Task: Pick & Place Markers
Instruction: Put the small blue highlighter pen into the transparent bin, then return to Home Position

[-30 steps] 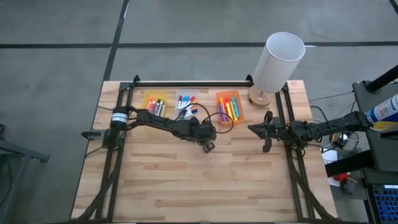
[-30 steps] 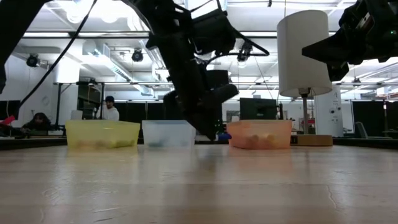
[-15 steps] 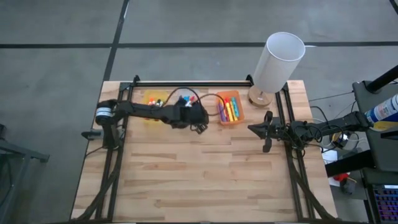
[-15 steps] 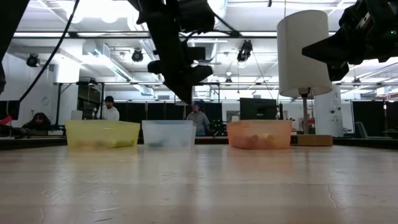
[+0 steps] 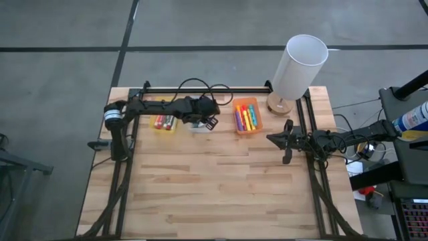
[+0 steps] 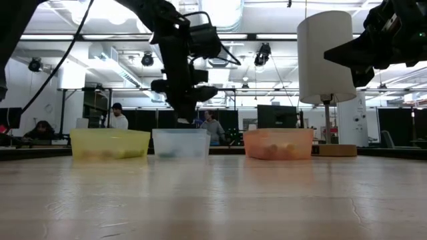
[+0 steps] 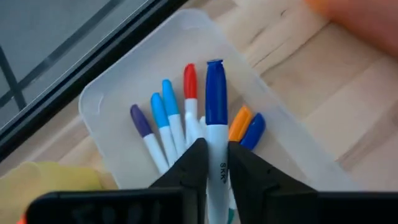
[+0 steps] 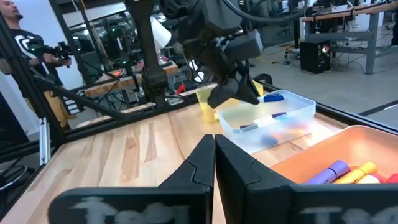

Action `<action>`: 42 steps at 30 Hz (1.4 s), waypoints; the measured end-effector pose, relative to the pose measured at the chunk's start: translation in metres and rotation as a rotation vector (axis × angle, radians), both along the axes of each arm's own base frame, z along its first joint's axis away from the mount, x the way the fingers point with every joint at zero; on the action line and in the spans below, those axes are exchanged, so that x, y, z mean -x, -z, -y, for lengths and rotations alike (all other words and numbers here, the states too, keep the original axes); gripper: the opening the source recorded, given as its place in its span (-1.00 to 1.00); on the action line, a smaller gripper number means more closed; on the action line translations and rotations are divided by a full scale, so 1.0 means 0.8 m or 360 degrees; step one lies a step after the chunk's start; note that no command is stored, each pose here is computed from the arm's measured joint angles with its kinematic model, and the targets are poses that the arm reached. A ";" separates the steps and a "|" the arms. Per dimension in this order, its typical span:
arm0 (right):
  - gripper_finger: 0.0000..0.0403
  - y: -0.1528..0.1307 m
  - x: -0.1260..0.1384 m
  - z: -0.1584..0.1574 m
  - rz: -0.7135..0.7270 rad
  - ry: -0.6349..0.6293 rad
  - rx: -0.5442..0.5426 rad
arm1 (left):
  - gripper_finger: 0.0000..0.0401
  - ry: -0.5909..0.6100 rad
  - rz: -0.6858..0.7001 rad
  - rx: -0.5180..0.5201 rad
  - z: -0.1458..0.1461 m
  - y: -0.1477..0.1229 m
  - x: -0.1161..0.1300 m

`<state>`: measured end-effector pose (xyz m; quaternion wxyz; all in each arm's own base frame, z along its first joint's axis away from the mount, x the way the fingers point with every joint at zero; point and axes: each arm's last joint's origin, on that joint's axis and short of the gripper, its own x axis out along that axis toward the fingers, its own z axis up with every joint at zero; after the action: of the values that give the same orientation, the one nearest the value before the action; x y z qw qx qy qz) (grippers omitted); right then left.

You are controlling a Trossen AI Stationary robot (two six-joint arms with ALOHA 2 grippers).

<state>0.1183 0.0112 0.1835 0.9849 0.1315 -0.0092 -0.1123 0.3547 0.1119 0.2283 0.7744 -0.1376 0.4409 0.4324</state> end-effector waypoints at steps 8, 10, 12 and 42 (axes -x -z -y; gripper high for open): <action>-0.96 0.000 0.000 0.000 0.0000 0.0000 0.0000 | -0.33 -0.0016 -0.0050 -0.0008 -0.004 0.009 0.006; -0.96 0.000 0.000 0.000 0.0000 0.0000 0.0000 | -0.31 -0.0019 -0.0044 -0.0005 -0.004 0.009 0.006; -0.96 0.000 0.000 0.000 0.0000 0.0000 0.0000 | -0.31 0.0020 -0.0068 0.0003 -0.003 0.009 0.006; -0.96 0.000 0.000 0.000 0.0001 -0.0001 -0.0001 | -1.00 0.1335 0.1184 0.0096 0.159 -0.002 0.156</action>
<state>0.1183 0.0112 0.1836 0.9849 0.1317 -0.0095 -0.1120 0.2300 -0.0150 0.2301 0.9791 -0.1156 0.1671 -0.0031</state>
